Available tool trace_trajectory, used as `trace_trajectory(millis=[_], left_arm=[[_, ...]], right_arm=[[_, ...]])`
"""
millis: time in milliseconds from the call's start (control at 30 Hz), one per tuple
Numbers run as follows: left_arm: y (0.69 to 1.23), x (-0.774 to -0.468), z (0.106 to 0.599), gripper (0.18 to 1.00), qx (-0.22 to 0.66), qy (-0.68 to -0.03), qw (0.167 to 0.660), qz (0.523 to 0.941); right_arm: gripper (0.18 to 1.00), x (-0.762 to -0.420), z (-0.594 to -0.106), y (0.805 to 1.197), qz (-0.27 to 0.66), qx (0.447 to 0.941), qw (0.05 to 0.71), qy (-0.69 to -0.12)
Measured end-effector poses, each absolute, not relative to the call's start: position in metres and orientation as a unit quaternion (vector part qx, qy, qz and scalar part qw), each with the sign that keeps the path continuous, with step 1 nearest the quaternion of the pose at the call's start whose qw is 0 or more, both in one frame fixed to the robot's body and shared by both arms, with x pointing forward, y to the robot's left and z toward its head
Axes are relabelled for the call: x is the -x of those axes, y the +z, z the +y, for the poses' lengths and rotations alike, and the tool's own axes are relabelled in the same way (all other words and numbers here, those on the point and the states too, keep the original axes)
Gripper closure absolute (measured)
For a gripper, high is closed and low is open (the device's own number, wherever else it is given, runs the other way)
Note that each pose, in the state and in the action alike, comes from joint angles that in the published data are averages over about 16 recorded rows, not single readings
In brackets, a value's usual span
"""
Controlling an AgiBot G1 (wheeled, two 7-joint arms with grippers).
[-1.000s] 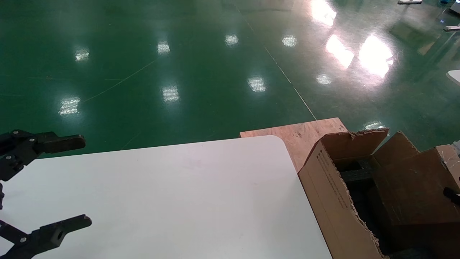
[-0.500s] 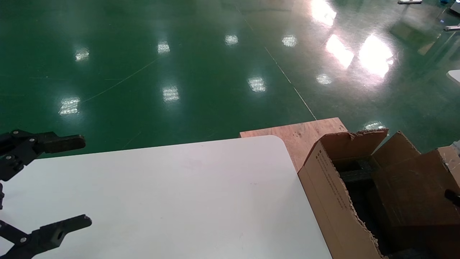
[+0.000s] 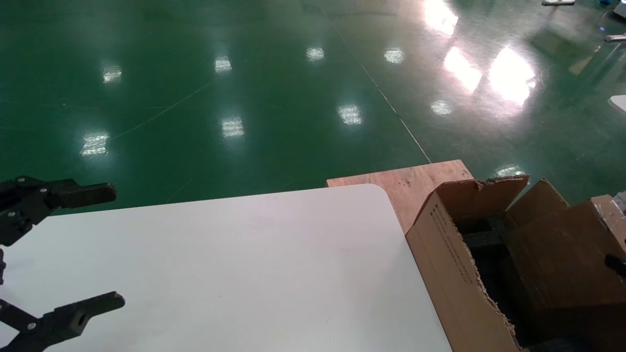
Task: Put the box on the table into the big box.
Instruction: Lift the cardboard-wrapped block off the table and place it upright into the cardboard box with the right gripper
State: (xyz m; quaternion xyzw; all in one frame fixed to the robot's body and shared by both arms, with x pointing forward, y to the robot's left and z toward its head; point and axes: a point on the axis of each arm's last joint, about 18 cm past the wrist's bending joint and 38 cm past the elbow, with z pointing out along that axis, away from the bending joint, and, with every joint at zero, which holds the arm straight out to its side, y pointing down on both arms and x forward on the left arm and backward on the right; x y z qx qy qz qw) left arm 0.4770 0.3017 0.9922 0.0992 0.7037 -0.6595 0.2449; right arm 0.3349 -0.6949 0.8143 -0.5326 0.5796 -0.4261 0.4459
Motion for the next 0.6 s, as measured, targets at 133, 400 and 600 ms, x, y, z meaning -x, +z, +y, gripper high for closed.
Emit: trace_trajectory(millis=[133,400,600], left_arm=[[0.992,-0.477,0.302,0.184,-0.099,-0.660,0.245,0.704],[0.992,-0.477,0.302,0.184,-0.099,-0.660,0.245,0.704],[0.992,-0.477,0.302,0.184,-0.099,-0.660,0.245,0.704]], right_arm=[[0.717,-0.331,-0.695,0.811,0.586,0.532,0.442,-0.423],[0.718,-0.322,-0.693,0.807,0.598,0.527,0.437,-0.417],[0.718,-0.314,-0.691,0.807,0.605,0.523,0.433,-0.416]])
